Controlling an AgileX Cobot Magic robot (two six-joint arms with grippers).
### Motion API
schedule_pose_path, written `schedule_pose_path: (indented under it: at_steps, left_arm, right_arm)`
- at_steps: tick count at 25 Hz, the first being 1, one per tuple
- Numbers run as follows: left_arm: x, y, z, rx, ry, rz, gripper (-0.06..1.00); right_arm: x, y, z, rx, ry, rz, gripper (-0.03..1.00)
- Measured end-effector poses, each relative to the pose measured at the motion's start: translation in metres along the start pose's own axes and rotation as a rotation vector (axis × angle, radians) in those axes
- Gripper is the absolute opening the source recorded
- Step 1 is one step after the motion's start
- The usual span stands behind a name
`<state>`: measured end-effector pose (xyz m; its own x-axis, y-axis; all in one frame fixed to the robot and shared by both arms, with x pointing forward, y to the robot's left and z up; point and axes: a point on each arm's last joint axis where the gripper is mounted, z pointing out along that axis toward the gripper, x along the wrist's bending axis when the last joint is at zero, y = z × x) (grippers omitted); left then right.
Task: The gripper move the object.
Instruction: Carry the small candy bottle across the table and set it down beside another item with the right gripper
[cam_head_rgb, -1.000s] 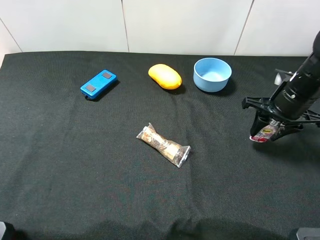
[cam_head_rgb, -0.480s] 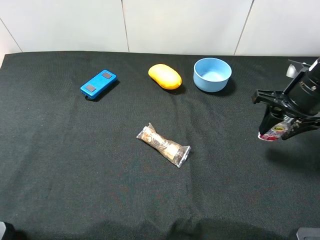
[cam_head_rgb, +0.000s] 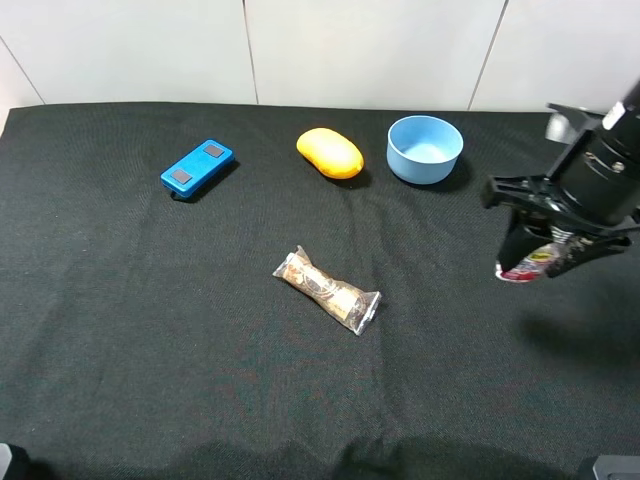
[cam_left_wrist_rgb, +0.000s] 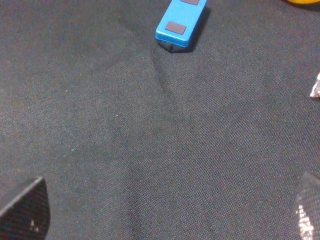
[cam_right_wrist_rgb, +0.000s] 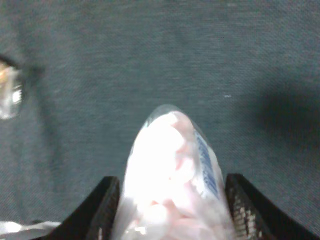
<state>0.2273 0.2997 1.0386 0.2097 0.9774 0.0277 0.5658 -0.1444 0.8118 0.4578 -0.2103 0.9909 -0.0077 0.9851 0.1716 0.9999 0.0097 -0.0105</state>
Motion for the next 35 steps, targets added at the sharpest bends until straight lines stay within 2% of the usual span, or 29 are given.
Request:
schedule_pose_path:
  at_steps: [10, 15, 23, 35]
  left_arm:
    - [0.0, 0.0, 0.0, 0.0, 0.0, 0.0, 0.97]
    - [0.0, 0.0, 0.0, 0.0, 0.0, 0.0, 0.97]
    - [0.0, 0.0, 0.0, 0.0, 0.0, 0.0, 0.97]
    - [0.0, 0.0, 0.0, 0.0, 0.0, 0.0, 0.97]
  right_arm:
    - [0.06, 0.002, -0.035, -0.097, 0.003, -0.162, 0.34]
    - [0.082, 0.012, -0.045, -0.091, -0.006, -0.211, 0.34]
    - [0.138, 0.035, -0.037, -0.08, -0.056, -0.354, 0.34]
    - [0.218, 0.056, -0.01, -0.114, -0.041, -0.522, 0.34]
